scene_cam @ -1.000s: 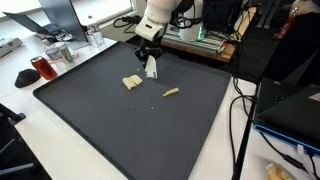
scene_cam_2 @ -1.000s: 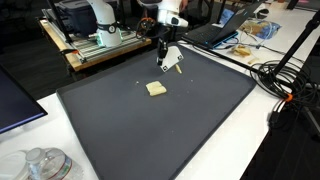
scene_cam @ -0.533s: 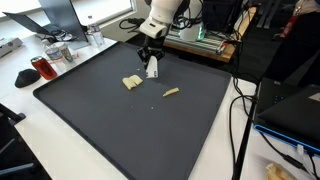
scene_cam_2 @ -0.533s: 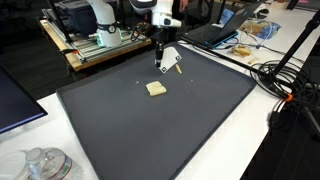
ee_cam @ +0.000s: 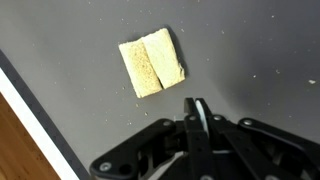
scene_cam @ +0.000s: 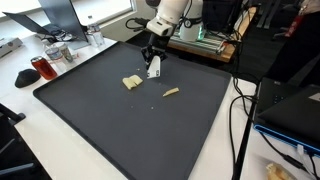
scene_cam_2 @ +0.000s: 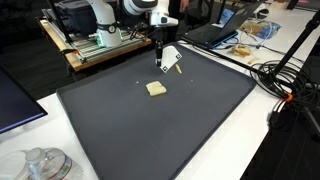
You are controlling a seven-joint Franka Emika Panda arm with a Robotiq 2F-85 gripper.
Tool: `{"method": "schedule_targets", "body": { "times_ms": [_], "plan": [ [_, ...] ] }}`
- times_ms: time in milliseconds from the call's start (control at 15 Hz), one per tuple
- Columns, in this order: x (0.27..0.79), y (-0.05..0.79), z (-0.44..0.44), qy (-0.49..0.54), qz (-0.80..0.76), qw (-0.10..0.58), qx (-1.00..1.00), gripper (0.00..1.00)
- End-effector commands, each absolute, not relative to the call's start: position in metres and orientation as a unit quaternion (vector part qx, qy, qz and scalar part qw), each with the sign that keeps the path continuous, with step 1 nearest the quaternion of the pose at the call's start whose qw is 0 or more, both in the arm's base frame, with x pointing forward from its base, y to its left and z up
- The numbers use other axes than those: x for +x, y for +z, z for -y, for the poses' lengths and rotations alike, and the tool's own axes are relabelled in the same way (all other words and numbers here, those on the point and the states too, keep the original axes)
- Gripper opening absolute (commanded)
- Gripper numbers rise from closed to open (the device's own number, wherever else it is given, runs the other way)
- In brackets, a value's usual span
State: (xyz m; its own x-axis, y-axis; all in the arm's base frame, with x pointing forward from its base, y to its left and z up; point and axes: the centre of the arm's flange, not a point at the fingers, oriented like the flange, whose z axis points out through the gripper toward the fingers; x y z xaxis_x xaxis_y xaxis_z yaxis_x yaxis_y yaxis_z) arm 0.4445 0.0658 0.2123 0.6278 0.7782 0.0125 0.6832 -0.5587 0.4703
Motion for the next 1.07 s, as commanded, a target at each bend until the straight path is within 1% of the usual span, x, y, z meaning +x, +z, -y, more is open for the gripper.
{"method": "schedule_targets", "body": {
  "times_ms": [0,200,467,667,1000],
  "plan": [
    [0.424,0.201,-0.072,0.137,-0.409,0.212,0.877,0.01],
    [0.422,0.193,-0.074,0.142,-0.401,0.206,0.881,0.01],
    [0.429,0.203,-0.068,0.132,-0.394,0.139,0.899,0.01],
    [0.445,0.218,-0.056,0.115,-0.392,0.094,0.908,0.01],
    [0.477,0.222,-0.04,0.074,-0.385,0.064,0.918,0.01]
  ]
}}
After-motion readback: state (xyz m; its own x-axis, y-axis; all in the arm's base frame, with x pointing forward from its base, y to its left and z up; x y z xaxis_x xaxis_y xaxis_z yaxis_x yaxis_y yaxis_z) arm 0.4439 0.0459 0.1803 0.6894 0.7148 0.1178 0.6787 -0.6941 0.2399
